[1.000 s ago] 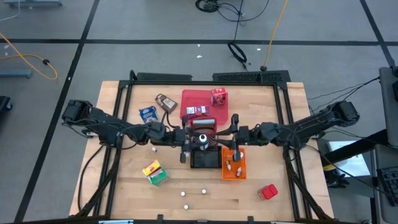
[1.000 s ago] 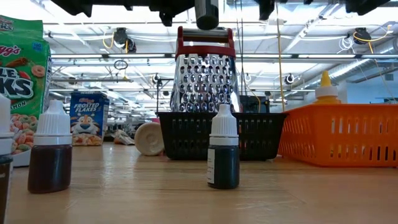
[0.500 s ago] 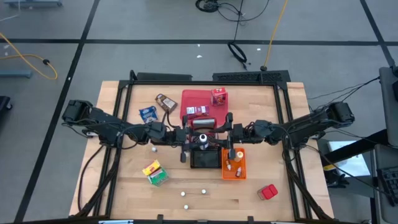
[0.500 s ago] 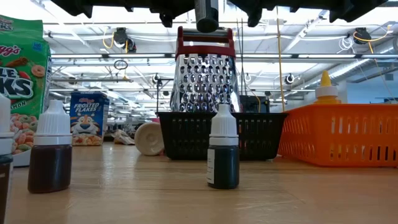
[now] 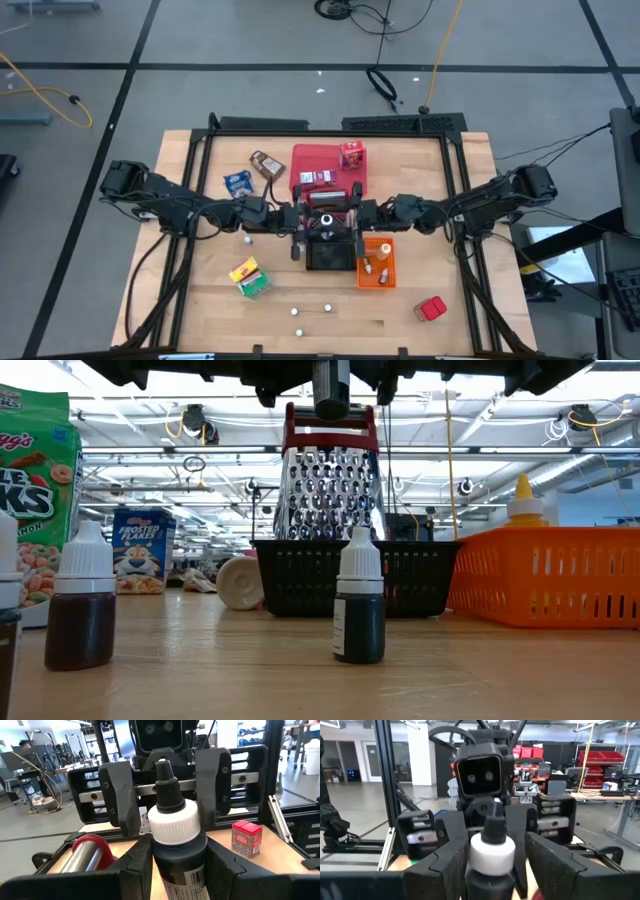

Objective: Pick & Place Kitchen Items
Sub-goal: Put the big black food coloring bottle into the orange bin

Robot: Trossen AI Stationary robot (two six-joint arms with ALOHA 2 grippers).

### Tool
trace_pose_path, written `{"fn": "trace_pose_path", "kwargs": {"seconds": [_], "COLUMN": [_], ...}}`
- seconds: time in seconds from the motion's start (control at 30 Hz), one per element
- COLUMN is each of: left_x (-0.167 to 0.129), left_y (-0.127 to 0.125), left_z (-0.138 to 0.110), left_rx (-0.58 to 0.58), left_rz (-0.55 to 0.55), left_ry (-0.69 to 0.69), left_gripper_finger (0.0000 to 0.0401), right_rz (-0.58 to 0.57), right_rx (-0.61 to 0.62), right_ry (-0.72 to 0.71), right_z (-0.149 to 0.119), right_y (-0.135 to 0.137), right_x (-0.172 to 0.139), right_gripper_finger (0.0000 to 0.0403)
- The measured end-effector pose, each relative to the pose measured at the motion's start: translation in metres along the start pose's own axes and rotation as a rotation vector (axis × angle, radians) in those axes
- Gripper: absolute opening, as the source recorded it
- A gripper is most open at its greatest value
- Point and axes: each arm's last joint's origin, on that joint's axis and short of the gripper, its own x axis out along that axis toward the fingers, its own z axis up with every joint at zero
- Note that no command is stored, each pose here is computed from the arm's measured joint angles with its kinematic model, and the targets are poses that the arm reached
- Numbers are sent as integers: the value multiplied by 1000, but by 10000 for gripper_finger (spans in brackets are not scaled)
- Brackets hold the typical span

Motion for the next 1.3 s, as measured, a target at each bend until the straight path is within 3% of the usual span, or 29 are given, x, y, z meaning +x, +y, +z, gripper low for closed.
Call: {"fn": "trace_pose_path", "kwargs": {"seconds": [0.3,0.67,1.3], "left_x": [0,0,0], "left_y": [0,0,0], "left_z": [-1,-1,-1], "left_rx": [1,2,-10], "left_rz": [-1,-2,-2], "left_ry": [7,13,14], "left_gripper_finger": [122,122,175], "right_rz": [0,0,-1], "right_rx": [3,5,8], "right_ry": [-3,13,23], "right_z": [1,-1,-2], "right_y": [1,1,1], "right_x": [7,7,7], "right_gripper_finger": [183,112,112]}}
